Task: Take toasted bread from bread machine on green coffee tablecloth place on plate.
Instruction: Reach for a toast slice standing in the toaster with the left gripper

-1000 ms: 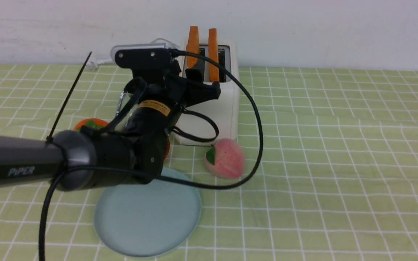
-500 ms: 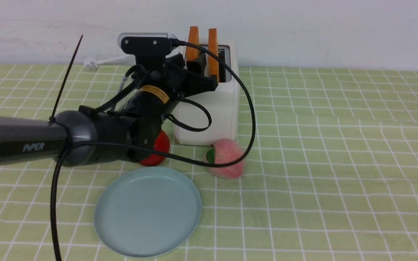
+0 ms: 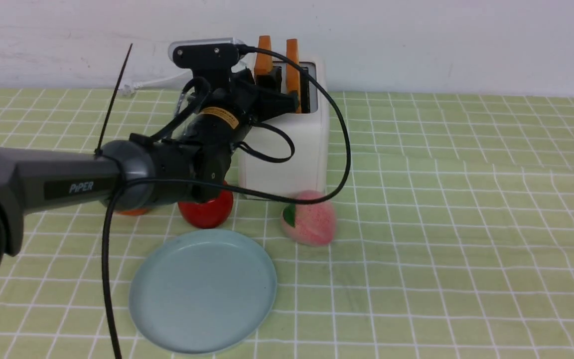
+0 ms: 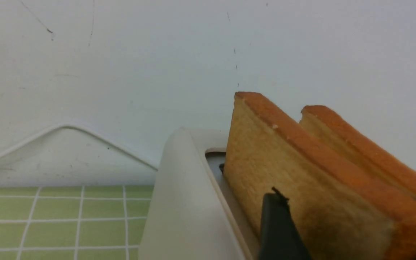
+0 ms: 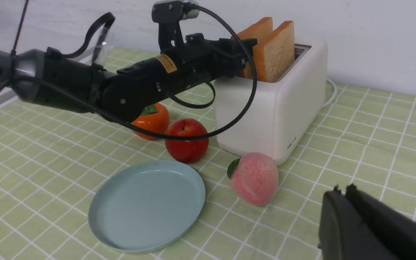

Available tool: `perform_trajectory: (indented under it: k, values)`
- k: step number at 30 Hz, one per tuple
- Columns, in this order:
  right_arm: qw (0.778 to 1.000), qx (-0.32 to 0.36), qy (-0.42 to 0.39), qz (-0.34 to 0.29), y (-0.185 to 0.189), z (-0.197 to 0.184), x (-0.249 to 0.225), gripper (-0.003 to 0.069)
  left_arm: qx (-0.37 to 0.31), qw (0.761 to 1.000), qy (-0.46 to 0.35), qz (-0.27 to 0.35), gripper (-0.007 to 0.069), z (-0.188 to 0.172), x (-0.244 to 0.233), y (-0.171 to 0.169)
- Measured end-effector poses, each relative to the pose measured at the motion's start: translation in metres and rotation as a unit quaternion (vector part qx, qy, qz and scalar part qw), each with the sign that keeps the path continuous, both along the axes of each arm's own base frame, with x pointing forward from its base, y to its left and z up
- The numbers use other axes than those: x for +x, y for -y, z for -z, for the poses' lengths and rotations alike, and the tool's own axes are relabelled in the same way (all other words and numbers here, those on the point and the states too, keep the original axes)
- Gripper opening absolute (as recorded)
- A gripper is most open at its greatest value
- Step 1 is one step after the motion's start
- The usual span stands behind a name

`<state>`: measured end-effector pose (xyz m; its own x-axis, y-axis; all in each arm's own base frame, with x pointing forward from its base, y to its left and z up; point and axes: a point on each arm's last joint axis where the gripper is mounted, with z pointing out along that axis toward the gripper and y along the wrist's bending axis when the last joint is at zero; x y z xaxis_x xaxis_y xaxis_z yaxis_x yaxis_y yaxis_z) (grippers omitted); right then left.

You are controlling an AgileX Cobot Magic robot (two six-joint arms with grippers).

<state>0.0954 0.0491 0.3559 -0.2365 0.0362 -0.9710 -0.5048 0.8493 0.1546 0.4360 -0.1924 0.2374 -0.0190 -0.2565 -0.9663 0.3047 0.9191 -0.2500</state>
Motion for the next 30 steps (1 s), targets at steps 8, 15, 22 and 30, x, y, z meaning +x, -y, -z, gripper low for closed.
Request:
perform_trajectory:
  k: [8,15,22,30]
  values:
    - [1.000,0.001,0.001,0.001,0.000,0.000,0.000,0.0015,-0.004,1.000,-0.009,0.002,0.0316,-0.004,0.008,0.004]
    - [1.000,0.001,0.001,0.001,0.000,0.000,0.000,0.0015,-0.024,0.999,-0.024,-0.011,0.0124,-0.003,0.012,0.002]
    - [1.000,0.002,0.001,0.001,0.000,0.000,0.000,0.0017,-0.028,0.999,-0.027,-0.009,0.0106,-0.023,0.007,-0.001]
    - [1.000,0.002,0.001,0.001,0.000,0.000,0.000,0.0017,-0.023,0.998,0.052,0.002,0.0106,-0.130,-0.037,-0.019]
